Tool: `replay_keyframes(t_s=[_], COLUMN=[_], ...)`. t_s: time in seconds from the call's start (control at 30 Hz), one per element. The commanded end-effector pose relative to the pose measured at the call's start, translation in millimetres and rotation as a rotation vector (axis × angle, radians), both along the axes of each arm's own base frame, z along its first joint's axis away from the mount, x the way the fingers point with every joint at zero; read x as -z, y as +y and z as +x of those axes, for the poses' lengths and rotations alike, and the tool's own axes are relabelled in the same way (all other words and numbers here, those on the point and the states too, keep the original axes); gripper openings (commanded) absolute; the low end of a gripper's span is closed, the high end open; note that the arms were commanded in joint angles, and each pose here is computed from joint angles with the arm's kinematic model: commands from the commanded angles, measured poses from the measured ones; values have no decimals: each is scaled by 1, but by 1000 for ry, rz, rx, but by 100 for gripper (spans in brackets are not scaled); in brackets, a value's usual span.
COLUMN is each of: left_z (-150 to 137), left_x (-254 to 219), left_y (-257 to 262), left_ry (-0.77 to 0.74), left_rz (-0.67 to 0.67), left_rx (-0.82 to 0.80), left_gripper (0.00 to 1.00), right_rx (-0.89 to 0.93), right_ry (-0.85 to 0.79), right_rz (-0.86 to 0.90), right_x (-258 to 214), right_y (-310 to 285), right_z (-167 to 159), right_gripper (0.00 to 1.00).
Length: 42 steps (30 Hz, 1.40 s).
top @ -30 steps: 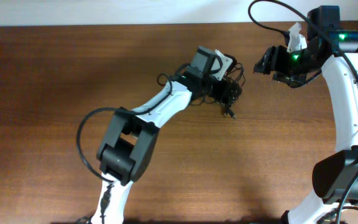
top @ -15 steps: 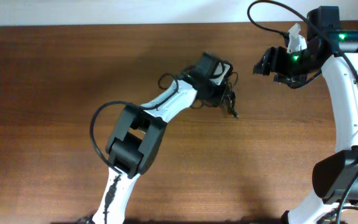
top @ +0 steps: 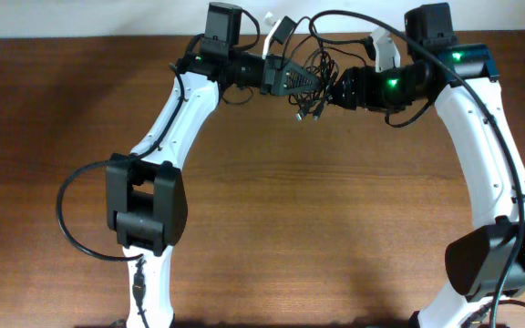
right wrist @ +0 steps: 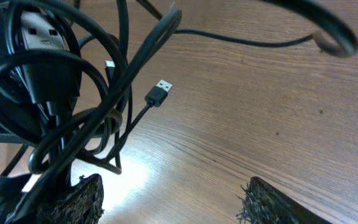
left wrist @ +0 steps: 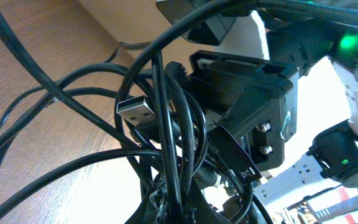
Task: Untangle cables
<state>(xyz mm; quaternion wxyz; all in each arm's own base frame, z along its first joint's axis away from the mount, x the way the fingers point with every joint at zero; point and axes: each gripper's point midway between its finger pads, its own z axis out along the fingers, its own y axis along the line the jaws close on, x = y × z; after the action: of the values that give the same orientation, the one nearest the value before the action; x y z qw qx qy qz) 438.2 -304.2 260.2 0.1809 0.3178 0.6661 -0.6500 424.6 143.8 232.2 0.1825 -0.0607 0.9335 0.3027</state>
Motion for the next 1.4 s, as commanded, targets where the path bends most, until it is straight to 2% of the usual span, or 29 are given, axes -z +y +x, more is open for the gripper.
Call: replay_keyframes(t_s=[0.0, 0.13, 0.23, 0.33, 0.43, 0.53, 0.6, 0.67, 0.73, 0.83, 0.9, 1.07, 1.2, 1.37], left_z=[1, 7, -2, -15, -17, -17, -16, -10, -1, 19, 40, 67, 77, 77], left_x=[-19, -21, -20, -20, -20, -20, -20, -22, -23, -19, -17, -17, -17, -16], left_y=[17, 31, 16, -2, -5, -5, -4, 4, 16, 40, 72, 139, 171, 172], left_ry=[-24, -21, -18, -17, -17, -16, -18, 19, 33, 27, 23, 23, 23, 22], left_rz=[-45, -54, -53, -53, -53, -53, -54, -47, -45, -27, -13, -14, -15, -15], left_rx=[11, -8, 25, 68, 73, 73, 72, 50, 20, -63, -153, -289, -353, -354], left_gripper=[0, 0, 0, 0, 0, 0, 0, 0, 0, 0, 0, 1, 7, 8], right_rx=[-66, -130, -136, -57, -60, -49, 29, 31, 34, 74, 144, 269, 322, 319], right_ry=[-38, -109, -102, -45, -34, -25, 15, 18, 22, 46, 92, 156, 172, 171], right_rz=[113, 335, 340, 274, 277, 252, 186, 184, 183, 144, 115, 73, 72, 51], right_x=[-14, -49, -49, -35, -33, -29, -18, -18, -17, -10, -3, 7, 9, 11], right_y=[1, -3, 6, 8, 13, 19, 14, 13, 12, -1, -29, -96, -122, -124], right_z=[1, 4, 3, 10, 9, 10, 13, 13, 12, 12, 10, 0, -3, -4], right_gripper=[74, 74, 74, 74, 73, 52, 27, 12, 4, 4, 4, 4, 4, 4])
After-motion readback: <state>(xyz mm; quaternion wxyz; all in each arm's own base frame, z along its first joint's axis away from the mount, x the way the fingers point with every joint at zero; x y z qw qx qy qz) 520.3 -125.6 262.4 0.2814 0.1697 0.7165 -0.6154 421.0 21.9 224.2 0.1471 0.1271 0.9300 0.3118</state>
